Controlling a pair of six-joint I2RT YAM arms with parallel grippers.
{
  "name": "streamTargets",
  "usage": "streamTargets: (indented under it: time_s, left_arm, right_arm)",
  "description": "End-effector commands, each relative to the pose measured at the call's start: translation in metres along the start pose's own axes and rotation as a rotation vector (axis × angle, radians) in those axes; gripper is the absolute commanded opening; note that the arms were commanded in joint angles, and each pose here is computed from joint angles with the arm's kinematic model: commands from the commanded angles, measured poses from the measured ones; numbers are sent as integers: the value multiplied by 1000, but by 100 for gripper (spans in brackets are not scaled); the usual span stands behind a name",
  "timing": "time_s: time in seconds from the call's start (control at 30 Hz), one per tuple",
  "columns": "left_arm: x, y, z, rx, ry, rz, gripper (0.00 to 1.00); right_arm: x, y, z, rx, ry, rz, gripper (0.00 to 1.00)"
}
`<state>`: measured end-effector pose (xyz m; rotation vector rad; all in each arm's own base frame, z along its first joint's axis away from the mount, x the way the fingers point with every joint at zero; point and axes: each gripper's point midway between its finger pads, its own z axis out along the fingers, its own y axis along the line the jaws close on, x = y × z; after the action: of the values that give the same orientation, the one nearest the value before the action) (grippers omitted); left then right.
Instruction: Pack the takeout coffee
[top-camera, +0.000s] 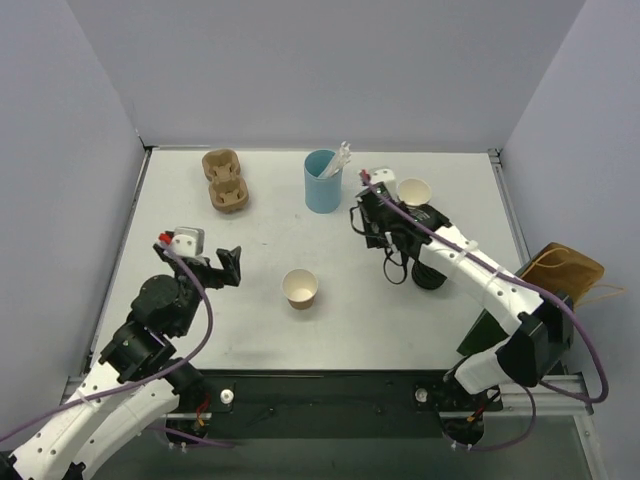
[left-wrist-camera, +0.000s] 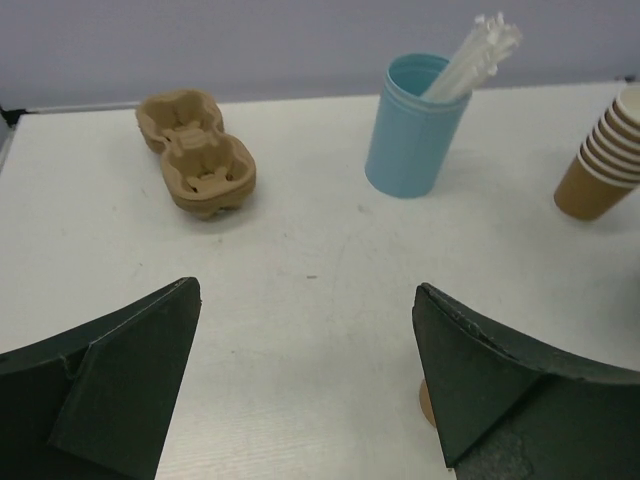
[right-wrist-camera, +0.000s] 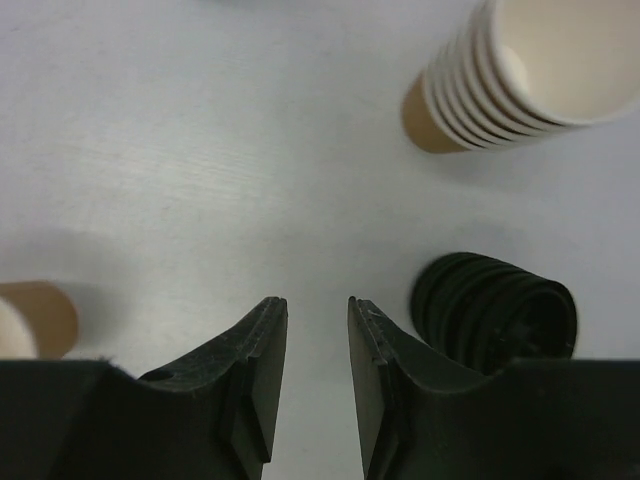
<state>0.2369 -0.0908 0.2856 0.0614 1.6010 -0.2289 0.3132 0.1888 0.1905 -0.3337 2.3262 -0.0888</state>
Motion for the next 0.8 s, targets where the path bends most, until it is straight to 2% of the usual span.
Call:
streamTargets:
  time_s: [0.0, 0.1, 0.3, 0.5, 0.77]
  left_arm:
    - [6, -38, 11, 162, 88, 44, 97]
    - [15, -47, 15, 191, 141, 61, 96]
    - [16, -48, 15, 201, 139, 60, 95]
    - [8, -47, 11, 207, 90, 43, 95]
    - [12, -48, 13, 209, 108, 51, 95]
  right_arm:
    - [32, -81, 0, 200, 98, 123, 32]
    - [44, -112, 2, 240, 140, 219, 33]
    - [62, -133, 9, 209, 199, 349, 36]
    - [76, -130, 20, 125, 222, 401, 36]
    - [81, -129, 26, 95, 223, 406, 37]
